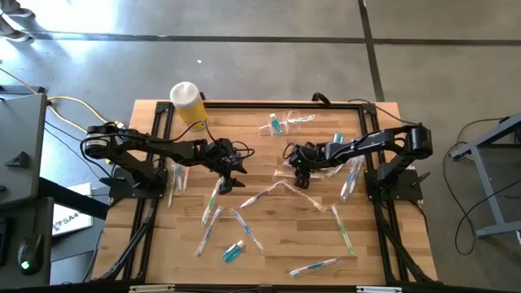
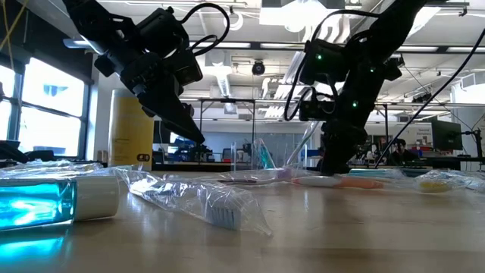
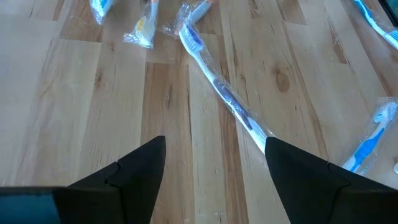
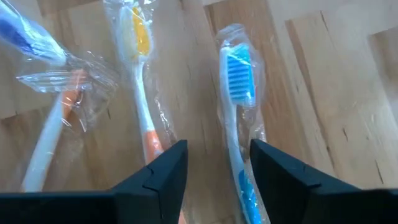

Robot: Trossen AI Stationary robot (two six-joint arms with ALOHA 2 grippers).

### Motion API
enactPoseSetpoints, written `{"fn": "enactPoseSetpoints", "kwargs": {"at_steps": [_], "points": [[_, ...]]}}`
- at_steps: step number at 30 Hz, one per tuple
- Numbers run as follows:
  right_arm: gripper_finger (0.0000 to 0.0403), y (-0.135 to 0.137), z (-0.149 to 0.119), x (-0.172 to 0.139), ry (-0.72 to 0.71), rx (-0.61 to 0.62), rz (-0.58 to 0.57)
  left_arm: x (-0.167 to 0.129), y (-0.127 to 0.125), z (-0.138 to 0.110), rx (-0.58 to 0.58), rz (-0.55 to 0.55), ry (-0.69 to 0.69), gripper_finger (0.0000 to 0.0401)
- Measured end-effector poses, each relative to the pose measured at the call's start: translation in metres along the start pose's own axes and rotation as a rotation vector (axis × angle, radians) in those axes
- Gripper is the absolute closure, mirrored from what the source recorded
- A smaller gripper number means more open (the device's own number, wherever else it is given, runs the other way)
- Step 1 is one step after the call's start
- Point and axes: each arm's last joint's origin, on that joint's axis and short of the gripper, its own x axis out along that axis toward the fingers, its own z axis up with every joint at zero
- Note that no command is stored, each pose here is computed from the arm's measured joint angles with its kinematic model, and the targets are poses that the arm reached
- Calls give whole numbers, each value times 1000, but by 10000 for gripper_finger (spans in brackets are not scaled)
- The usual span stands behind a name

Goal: Pick & Place toothbrushing station
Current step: Put the blue toothbrush into the transparent organizer

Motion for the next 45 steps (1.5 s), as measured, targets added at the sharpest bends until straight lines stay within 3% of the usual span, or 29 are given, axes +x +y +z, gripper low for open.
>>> {"fn": "enactPoseSetpoints", "kwargs": {"at_steps": [11, 25, 33, 39, 45], "points": [[390, -2, 0, 1, -3, -25, -43, 0, 0, 0, 1, 0, 0, 132], [401, 7, -1, -6, -11, -62, -157, 0, 0, 0, 0, 0, 0, 132], [401, 36, 22, -56, -95, -91, -271, 0, 1, 0, 2, 48, -4, 132], [400, 75, 38, -102, -344, -97, -148, 1, -3, 6, 28, 18, -60, 132], [400, 116, 43, -129, -615, -141, -4, 3, -28, 26, 146, -56, -265, 132]]}}
